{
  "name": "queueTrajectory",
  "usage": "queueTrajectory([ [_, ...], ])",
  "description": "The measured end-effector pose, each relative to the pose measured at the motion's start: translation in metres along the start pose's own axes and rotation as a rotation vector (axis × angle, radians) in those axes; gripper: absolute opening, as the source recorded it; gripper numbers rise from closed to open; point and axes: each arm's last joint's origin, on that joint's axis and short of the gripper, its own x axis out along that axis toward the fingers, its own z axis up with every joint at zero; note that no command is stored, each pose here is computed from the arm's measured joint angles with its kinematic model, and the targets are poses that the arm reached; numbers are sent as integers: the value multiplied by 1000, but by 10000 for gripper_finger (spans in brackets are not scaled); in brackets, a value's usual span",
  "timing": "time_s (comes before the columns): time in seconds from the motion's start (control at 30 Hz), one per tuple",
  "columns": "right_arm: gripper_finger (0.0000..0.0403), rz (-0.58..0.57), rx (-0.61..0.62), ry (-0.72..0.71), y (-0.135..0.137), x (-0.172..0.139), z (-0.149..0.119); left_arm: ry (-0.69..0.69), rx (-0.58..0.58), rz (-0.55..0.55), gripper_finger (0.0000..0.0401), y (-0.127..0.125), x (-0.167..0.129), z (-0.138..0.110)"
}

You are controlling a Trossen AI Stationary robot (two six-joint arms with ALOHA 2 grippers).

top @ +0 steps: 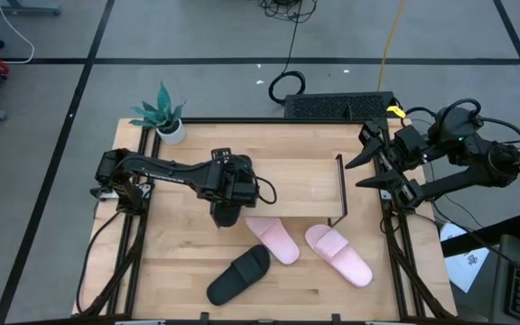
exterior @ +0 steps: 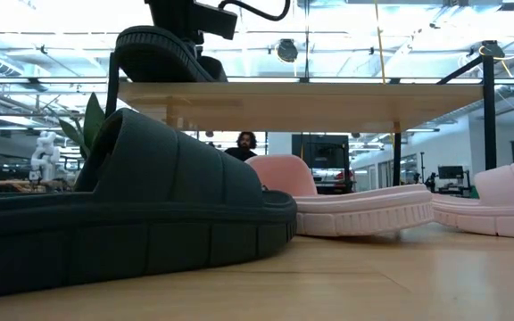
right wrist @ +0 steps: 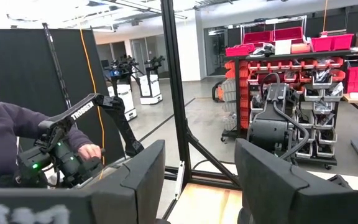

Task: Pick and place slides into the shelf
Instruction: Put the left black slipper on the shelf

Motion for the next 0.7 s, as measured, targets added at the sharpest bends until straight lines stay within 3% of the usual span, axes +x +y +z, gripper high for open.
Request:
queueTrajectory([
  [0.6, 183, 0, -3, 1, 0, 0, 0, 0, -2, -2, 83, 0, 0, 0],
  [0.7, 183, 0, -3, 1, 0, 0, 0, -1, -44, 1, 83, 0, 0, 0],
])
